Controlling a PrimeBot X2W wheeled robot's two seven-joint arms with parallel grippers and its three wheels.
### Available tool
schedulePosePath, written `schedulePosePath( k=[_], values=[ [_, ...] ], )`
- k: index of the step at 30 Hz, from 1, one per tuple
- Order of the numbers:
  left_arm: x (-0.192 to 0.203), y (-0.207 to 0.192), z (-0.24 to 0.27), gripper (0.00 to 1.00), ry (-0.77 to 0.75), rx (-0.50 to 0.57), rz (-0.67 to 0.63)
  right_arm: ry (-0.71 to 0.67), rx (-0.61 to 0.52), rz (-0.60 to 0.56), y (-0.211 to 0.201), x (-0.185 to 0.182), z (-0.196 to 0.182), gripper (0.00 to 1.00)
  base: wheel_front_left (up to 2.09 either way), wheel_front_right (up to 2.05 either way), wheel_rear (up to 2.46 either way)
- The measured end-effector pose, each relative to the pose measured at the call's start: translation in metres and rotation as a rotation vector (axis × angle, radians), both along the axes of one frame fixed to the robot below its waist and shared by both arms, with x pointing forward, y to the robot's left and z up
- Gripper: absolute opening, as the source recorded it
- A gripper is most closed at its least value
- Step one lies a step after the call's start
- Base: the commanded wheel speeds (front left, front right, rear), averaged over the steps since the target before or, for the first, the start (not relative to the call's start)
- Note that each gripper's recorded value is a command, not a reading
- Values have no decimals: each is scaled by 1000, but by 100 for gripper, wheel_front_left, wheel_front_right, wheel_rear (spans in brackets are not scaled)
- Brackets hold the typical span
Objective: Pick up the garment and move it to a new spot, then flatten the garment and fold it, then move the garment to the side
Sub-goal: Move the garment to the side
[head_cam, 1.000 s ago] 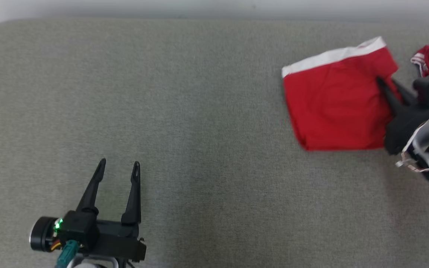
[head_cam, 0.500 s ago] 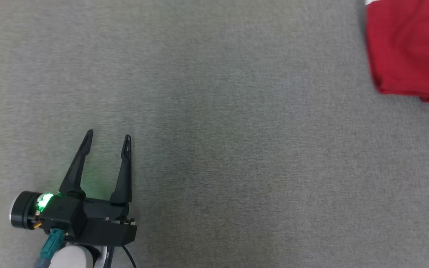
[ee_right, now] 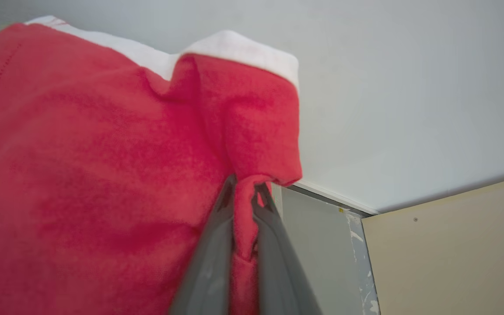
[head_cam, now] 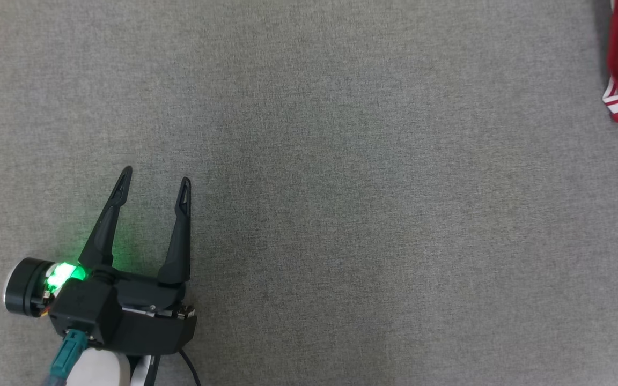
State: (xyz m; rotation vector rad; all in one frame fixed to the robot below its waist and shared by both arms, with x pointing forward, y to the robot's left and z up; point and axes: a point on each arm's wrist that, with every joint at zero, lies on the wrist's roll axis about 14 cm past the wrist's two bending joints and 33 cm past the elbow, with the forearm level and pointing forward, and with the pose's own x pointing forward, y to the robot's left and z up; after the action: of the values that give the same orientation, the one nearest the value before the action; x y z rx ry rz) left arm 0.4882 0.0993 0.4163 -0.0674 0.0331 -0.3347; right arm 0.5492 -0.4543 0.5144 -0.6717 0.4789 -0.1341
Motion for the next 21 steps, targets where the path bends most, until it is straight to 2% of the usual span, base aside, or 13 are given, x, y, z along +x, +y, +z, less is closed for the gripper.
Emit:
schedulePosePath(
  k=[7,10,11,12,16,21],
  values=[
    [2,2,-2,100,-4,4,0,45,-81,-20,-12,4,-7,0,0,0,0],
    [3,3,-3,100,-4,6,3,84,-100,-64,-21,4,-13,0,0,0,0],
    [3,3,-4,100,-4,7,4,86,-107,-63,-20,5,-14,75,0,0,0],
    [3,3,-4,100,-4,7,5,78,-103,-64,-20,7,-14,100,0,0,0],
    [3,5,1,100,-8,6,17,31,-99,-42,-12,11,-6,100,0,0,0],
    [-5,12,12,100,-17,7,45,-128,-4,-52,-6,12,27,100,0,0,0]
  ],
)
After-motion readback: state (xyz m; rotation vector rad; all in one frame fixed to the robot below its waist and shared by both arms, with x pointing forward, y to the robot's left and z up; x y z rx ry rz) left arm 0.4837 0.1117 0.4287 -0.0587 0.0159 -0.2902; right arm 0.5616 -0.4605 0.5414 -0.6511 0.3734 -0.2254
